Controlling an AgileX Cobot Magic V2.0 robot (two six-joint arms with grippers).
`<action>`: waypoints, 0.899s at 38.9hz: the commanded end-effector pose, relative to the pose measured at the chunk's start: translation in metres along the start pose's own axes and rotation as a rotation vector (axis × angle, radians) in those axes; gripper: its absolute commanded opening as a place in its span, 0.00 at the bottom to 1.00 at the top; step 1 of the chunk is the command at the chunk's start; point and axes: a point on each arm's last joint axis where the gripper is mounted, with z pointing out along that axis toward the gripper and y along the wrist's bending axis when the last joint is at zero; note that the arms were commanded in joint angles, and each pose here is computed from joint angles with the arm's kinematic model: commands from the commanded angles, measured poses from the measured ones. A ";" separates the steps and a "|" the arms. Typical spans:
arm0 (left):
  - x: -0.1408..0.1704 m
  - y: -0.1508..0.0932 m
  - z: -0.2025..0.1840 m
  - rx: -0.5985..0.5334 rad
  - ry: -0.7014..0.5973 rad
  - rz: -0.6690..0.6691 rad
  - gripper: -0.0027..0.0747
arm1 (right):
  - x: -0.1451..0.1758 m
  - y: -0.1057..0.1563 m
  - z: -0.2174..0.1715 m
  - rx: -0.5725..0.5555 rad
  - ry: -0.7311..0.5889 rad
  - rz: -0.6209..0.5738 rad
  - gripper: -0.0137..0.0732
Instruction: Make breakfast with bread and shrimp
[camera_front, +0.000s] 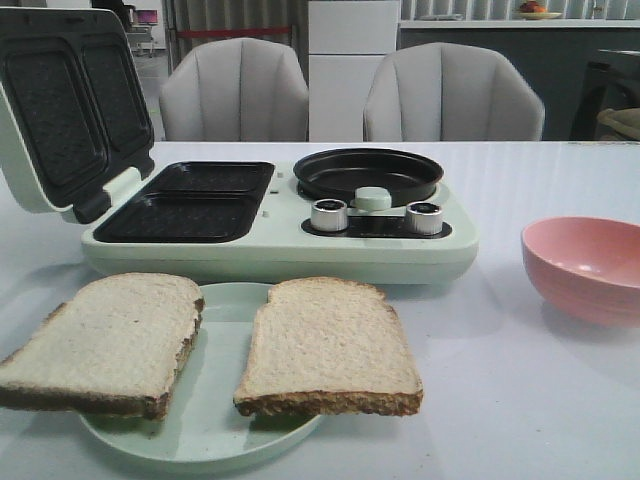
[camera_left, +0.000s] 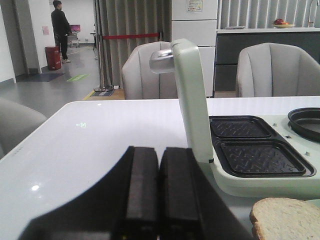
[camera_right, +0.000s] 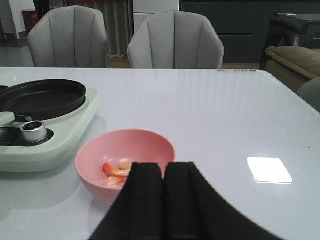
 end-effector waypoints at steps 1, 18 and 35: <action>-0.007 -0.001 -0.002 0.009 -0.105 -0.010 0.16 | -0.015 0.000 -0.003 0.009 -0.130 -0.018 0.21; -0.007 -0.001 -0.002 0.009 -0.105 -0.010 0.16 | -0.015 0.000 -0.003 0.009 -0.130 -0.018 0.21; -0.010 -0.001 -0.002 0.010 -0.129 -0.010 0.16 | -0.017 -0.001 -0.004 0.010 -0.150 -0.019 0.21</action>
